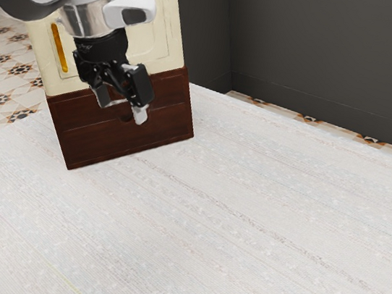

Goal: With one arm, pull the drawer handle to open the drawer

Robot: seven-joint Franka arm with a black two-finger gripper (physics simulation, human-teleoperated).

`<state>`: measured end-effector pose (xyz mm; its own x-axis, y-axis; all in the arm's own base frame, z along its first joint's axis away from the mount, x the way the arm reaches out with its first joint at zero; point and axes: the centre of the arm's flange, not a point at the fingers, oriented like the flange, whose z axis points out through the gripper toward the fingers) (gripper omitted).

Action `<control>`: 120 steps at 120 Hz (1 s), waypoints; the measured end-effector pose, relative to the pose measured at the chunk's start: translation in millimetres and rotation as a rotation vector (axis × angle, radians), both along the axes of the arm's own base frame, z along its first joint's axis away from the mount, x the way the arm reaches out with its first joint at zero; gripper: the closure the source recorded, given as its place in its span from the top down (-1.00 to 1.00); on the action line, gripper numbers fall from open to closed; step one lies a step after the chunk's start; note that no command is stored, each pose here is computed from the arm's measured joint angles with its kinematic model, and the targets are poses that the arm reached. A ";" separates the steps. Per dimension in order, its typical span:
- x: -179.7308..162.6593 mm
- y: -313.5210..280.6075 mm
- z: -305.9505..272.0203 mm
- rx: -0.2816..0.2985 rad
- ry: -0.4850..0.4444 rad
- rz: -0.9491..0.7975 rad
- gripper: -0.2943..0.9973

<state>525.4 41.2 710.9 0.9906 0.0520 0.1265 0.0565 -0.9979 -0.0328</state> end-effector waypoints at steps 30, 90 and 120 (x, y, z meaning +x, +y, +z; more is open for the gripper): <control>-4.9 23.0 -0.2 0.006 0.019 0.028 0.54; 13.8 -49.6 70.1 0.063 -0.114 -0.172 0.54; 52.9 -31.6 38.4 0.108 -0.118 -0.260 0.54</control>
